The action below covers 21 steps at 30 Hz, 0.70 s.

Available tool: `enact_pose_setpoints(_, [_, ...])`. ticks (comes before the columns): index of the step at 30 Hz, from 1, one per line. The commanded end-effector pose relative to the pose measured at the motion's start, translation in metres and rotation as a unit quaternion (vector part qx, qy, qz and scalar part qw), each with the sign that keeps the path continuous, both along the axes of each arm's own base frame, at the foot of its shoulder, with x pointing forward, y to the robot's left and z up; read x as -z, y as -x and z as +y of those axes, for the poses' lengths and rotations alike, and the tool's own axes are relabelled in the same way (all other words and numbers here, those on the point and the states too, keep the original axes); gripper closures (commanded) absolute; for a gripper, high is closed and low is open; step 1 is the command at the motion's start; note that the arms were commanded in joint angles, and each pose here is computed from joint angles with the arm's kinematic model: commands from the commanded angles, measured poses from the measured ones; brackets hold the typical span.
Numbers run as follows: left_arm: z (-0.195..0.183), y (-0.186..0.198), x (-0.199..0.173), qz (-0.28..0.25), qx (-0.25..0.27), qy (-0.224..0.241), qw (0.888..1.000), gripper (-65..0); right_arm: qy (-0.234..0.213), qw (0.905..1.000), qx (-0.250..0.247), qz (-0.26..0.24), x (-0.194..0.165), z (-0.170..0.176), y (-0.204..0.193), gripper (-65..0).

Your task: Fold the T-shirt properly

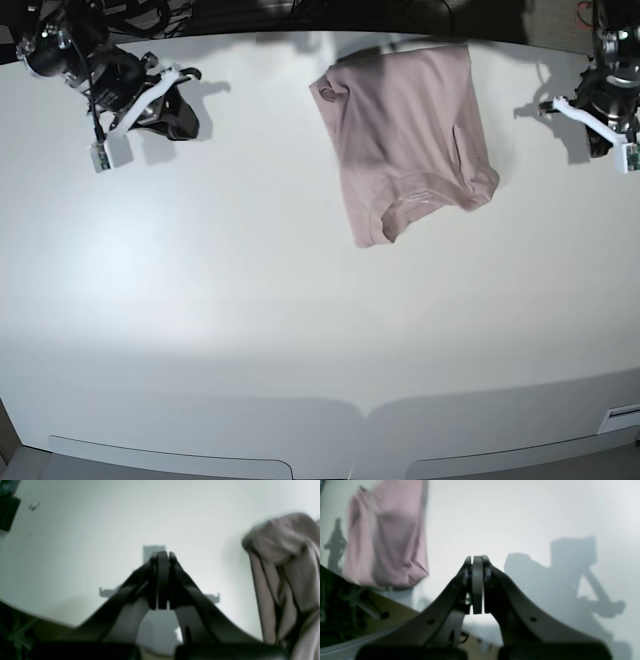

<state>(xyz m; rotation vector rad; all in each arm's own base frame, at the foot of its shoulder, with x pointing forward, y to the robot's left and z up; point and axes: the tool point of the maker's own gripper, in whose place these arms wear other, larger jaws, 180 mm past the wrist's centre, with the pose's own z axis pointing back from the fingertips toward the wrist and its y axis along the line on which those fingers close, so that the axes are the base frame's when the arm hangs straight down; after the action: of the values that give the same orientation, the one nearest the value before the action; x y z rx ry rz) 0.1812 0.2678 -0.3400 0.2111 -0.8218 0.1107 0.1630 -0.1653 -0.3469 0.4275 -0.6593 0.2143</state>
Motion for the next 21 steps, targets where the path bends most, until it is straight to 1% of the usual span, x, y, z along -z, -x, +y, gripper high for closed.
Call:
enact_pose_setpoints(1, [0.005, 0.007, -0.007, -0.004, 0.001, -0.012, 1.0, 0.0, -0.011, 0.9999, 0.0, -0.011, -0.01, -0.001, 0.001, 0.0])
enact_pose_setpoints(4, [0.011, 0.039, 0.004, 0.034, -0.003, -0.02, 0.999, 0.0, -0.015, 0.9996, 0.019, 0.015, -0.01, -0.016, 0.017, 0.0])
enact_pose_setpoints(8, [0.01, 0.08, 0.018, 0.086, -0.003, -0.019, 0.996, 0.0, 0.008, 0.9974, 0.048, 0.053, -0.006, -0.042, 0.043, 0.0])
enact_pose_setpoints(11, [0.01, 0.107, 0.024, 0.12, -0.001, -0.02, 0.993, 0.0, 0.028, 0.9936, 0.063, 0.089, -0.001, -0.057, 0.067, 0.0])
enact_pose_setpoints(14, [0.01, 0.131, 0.029, 0.153, 0.0, -0.019, 0.988, 0.0, 0.039, 0.9877, 0.061, 0.139, 0.006, -0.062, 0.097, 0.0])
enact_pose_setpoints(17, [0.002, 0.155, 0.038, 0.184, 0.019, -0.004, 0.983, 0.0, 0.044, 0.9813, 0.06, 0.177, 0.011, -0.062, 0.123, 0.0])
enact_pose_setpoints(21, [-0.012, 0.192, 0.065, 0.227, 0.032, 0.036, 0.973, 0.0, 0.046, 0.9719, 0.07, 0.22, 0.019, -0.062, 0.153, 0.0])
